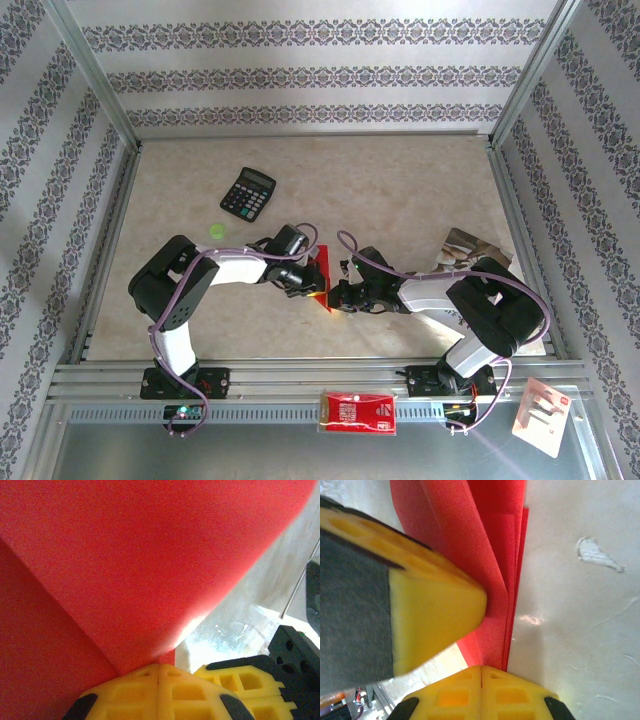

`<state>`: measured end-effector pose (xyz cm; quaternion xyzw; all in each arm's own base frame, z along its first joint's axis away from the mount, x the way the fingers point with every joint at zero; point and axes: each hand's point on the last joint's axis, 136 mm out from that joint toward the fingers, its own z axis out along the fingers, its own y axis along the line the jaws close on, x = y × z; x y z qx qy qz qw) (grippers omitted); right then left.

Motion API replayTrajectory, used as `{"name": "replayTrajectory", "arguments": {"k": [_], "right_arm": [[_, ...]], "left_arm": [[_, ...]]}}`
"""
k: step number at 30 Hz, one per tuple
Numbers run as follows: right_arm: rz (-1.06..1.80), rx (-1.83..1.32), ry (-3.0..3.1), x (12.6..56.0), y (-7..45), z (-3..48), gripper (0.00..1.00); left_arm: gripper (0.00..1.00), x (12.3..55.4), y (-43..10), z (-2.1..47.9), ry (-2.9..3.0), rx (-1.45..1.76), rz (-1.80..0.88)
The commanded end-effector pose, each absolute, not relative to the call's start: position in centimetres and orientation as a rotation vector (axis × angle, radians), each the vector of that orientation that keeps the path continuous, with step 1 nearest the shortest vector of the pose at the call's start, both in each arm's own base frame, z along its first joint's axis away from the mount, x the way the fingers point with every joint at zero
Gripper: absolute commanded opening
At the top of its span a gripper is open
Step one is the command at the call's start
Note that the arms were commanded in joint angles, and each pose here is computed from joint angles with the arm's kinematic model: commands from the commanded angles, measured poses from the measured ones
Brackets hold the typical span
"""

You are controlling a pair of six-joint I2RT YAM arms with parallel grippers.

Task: Fold a paper plane with a square sheet of paper (pick it up from the middle)
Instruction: Fourth fold the wing at the center of the table.

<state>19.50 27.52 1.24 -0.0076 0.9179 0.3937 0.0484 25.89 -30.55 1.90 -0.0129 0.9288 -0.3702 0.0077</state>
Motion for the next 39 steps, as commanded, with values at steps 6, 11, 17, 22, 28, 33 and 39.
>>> {"name": "replayTrajectory", "arguments": {"k": [6,11,17,22,28,33,39], "right_arm": [[0.923,0.097,3.05,16.1,23.2,-3.9,0.0],[0.924,0.098,3.051,16.1,23.2,-3.9,0.0],[0.922,0.094,3.049,16.2,23.2,-3.9,0.0],[0.921,0.091,3.051,16.1,23.1,-3.9,0.0],[0.92,0.086,3.056,16.0,23.1,-4.0,0.0],[0.915,0.088,3.06,15.9,23.0,-4.0,0.0],[0.915,0.084,3.062,15.9,23.0,-4.1,0.0]], "left_arm": [[0.04,29.6,-27.6,1.0,2.877,-0.11,-1.0],[0.05,30.5,-27.3,0.9,2.872,-0.119,-1.004],[0.05,31.7,-26.5,0.9,2.861,-0.14,-1.003],[0.05,32.4,-26.0,0.7,2.858,-0.154,-1.0],[0.06,33.4,-25.9,0.9,2.845,-0.163,-1.008],[0.06,34.1,-25.5,0.8,2.838,-0.176,-0.999],[0.08,35.1,-25.3,1.0,2.822,-0.192,-1.004]]}}
